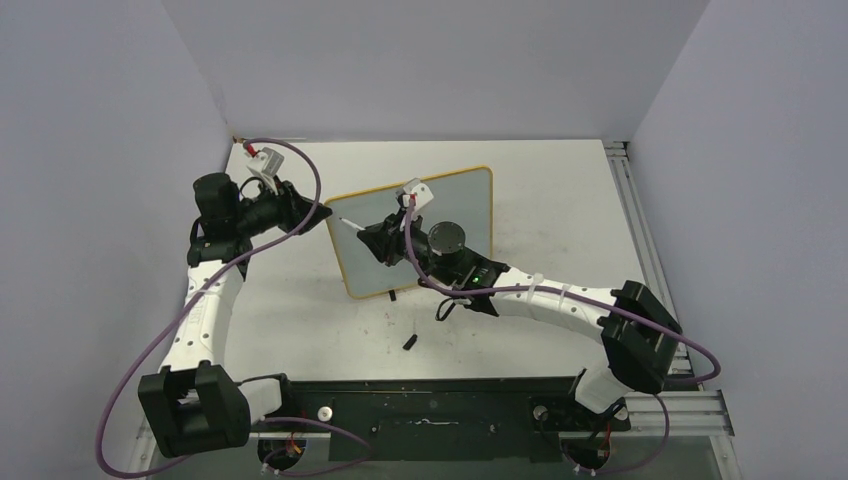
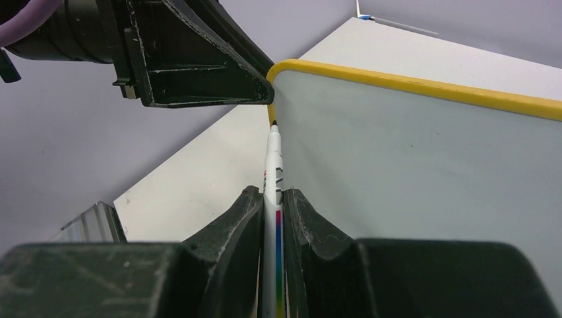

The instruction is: Write a sentence on the whiteboard

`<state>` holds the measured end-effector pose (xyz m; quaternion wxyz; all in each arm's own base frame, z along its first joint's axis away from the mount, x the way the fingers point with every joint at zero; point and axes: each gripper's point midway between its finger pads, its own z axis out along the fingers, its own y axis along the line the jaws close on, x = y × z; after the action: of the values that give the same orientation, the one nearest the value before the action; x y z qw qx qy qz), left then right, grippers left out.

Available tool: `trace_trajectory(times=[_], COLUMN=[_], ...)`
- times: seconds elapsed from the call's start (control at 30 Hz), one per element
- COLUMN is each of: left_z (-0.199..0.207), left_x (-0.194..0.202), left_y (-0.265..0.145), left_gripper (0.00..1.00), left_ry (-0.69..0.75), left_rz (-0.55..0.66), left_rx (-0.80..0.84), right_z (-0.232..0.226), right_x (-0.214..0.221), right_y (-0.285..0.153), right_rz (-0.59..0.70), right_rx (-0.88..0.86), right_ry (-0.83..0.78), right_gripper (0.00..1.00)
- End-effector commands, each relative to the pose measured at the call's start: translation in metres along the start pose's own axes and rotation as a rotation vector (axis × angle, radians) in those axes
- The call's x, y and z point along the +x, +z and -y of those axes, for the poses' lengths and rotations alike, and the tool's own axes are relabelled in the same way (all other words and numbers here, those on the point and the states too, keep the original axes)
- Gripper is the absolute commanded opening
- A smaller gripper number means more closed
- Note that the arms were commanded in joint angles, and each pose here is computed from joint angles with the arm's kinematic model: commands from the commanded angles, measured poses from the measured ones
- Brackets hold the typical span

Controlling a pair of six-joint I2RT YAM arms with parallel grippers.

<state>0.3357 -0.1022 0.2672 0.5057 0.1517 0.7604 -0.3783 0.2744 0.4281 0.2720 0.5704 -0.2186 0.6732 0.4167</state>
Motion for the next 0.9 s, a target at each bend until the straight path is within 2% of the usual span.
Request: trace_trajectory(times=[0.0, 0.4, 0.87], left_z=[0.005, 0.005, 0.004], left_x=[-0.011, -0.008, -0.008], left_y=[0.0, 0.003, 0.004], left_gripper=[0.31, 0.18, 0.09], left_ry=[0.045, 0.039, 0.044], left_rz=[0.036, 0.028, 0.027], left_rx=[0.035, 0.049, 0.05], right_z=[-0.015, -0.007, -0.007], right_x=[-0.041, -0.039, -0.033], right_y=[0.007, 0.015, 0.021], right_rz=[0.126, 0.136, 0.133], right_rx=[-0.025, 0.029, 0.036], right_ry=[-0.009, -0.008, -0.005], right_gripper=[0.05, 0.05, 0.05])
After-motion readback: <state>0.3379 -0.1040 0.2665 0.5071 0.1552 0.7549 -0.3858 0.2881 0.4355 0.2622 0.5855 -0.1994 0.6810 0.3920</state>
